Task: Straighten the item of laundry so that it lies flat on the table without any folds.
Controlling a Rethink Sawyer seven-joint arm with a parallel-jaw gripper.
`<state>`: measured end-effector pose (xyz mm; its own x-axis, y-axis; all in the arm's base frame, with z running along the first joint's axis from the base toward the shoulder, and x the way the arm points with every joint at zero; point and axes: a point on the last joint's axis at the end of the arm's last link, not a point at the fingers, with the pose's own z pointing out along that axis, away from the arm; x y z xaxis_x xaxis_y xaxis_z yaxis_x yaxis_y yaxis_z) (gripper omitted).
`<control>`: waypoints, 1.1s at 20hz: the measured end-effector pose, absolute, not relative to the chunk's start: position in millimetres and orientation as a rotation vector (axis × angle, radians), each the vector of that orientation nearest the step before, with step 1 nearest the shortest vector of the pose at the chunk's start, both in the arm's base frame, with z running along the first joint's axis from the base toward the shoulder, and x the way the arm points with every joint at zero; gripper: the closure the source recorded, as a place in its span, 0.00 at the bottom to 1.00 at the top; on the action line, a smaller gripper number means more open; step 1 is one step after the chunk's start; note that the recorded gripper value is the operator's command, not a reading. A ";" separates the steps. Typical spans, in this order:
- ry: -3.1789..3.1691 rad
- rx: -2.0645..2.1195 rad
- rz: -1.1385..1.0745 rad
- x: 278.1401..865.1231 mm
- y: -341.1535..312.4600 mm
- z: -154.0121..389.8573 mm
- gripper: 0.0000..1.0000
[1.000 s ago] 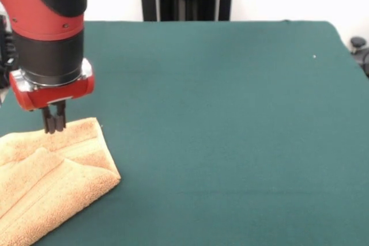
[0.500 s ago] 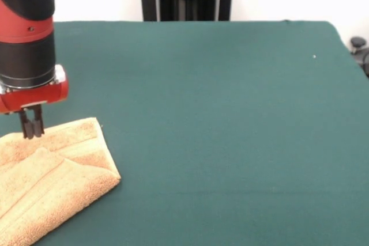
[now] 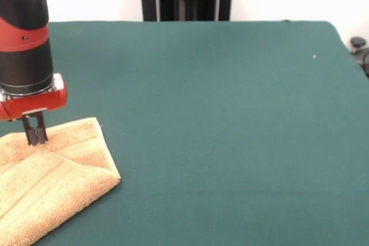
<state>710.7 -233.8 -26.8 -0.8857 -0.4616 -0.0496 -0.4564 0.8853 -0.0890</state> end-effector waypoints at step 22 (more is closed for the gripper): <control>2.984 -0.697 0.020 707.0 -206.0 -40.5 1.00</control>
<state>707.0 -206.0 -40.5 -0.8936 -0.4419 -0.0783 -0.4429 0.8965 -0.0050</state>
